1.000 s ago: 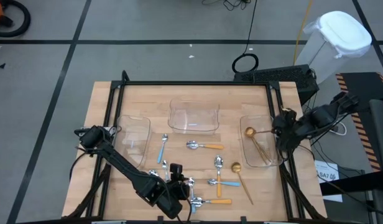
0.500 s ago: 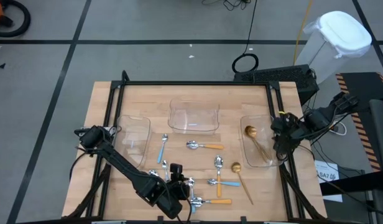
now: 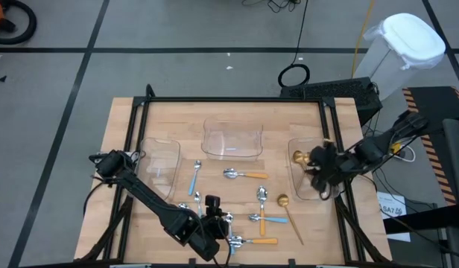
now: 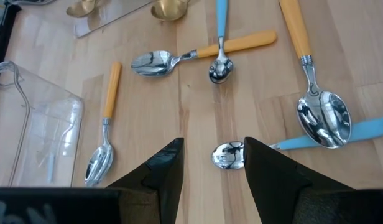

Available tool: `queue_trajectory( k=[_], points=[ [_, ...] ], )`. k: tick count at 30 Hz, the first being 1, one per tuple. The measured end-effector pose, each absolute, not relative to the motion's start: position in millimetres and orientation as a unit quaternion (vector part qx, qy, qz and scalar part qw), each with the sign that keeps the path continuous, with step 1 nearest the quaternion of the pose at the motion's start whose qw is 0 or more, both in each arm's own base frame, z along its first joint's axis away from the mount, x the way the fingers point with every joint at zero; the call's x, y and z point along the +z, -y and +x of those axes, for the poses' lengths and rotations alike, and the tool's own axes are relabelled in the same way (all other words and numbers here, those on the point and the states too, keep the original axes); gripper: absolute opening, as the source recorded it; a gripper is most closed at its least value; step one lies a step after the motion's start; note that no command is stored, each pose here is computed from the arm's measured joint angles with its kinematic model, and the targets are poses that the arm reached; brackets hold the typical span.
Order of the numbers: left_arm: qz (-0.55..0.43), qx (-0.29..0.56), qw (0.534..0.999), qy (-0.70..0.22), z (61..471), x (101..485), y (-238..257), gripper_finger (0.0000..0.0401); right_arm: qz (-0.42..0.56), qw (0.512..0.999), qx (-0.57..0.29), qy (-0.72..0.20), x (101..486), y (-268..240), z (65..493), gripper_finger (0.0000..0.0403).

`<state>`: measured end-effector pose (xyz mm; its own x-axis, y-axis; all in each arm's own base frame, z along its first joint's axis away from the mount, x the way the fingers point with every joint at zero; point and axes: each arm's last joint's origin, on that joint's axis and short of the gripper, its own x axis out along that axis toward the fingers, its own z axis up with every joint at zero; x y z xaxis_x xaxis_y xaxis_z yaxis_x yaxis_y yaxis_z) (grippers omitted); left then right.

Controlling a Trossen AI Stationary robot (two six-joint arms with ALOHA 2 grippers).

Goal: Sort silverware by color (type)
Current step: Put the gold spoon into the right transparent bin

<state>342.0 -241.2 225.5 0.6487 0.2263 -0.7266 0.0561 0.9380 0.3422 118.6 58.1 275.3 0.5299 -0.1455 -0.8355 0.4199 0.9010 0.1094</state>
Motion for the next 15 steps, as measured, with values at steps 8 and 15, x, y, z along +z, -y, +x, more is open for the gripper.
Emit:
queue_trajectory(
  k=[8, 15],
  points=[
    [0.155, 0.049, 0.896, -0.414, 339, 226, 246, 0.0165, 0.076, 0.904, -0.125, -0.402, 263, -88, 171, 0.0125],
    [0.128, 0.049, 0.903, -0.406, 333, 226, 256, 0.0165, 0.108, 0.876, -0.079, -0.463, 233, -110, 200, 0.0125]
  ],
)
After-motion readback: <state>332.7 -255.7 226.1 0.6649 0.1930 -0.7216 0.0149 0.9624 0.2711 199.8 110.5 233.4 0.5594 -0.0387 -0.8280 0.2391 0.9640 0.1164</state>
